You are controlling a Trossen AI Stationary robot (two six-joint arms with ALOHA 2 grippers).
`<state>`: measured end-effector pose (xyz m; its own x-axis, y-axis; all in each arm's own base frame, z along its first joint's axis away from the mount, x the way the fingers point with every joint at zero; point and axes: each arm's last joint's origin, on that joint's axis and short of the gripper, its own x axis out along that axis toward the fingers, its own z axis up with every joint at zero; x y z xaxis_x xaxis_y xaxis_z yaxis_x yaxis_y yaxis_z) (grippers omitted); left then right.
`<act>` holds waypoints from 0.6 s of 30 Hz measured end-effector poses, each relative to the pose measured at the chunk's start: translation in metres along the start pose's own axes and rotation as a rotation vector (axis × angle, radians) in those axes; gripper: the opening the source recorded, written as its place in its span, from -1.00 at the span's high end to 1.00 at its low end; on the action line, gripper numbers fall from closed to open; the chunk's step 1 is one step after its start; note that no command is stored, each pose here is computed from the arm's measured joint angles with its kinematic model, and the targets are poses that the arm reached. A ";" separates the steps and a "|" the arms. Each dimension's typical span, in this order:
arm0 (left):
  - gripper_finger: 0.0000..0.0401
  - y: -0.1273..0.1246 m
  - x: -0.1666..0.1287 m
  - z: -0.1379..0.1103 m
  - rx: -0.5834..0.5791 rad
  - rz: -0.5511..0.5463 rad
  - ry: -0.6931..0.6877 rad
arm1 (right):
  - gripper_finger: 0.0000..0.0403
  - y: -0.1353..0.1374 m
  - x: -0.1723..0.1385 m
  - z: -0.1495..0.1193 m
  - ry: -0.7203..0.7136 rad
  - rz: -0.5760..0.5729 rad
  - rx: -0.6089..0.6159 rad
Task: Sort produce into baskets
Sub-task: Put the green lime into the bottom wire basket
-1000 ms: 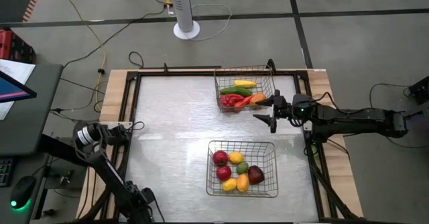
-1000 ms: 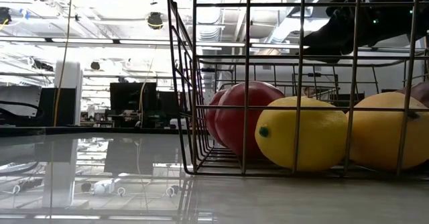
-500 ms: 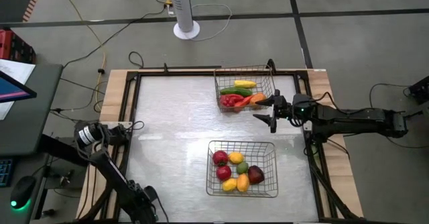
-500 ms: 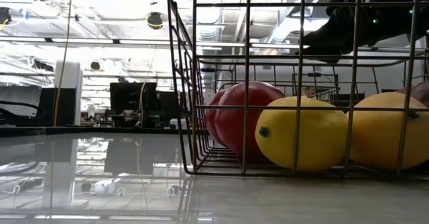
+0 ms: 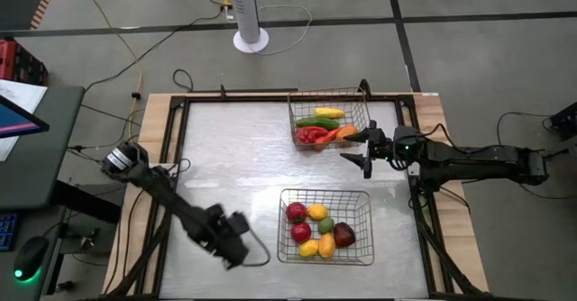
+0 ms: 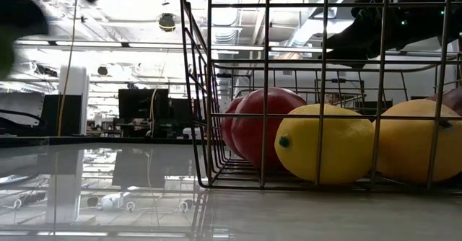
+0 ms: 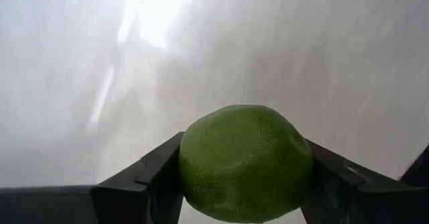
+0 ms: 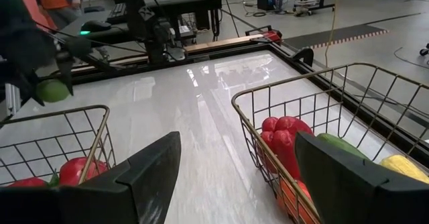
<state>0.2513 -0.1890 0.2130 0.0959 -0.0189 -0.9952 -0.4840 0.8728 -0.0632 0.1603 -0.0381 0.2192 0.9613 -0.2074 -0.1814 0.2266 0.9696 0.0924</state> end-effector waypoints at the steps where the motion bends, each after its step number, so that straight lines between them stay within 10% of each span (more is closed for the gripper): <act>1: -0.07 0.002 -0.006 0.009 0.016 -0.005 -0.046 | -0.56 0.000 0.000 0.000 0.000 0.000 0.000; 18: -0.07 0.004 -0.070 0.106 0.401 -0.010 -0.675 | -0.56 0.000 0.000 -0.003 0.028 -0.003 -0.002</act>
<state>0.3347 -0.1320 0.2904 0.6689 0.1607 -0.7258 -0.1418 0.9860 0.0877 0.1597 -0.0380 0.2165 0.9558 -0.2068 -0.2091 0.2294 0.9692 0.0900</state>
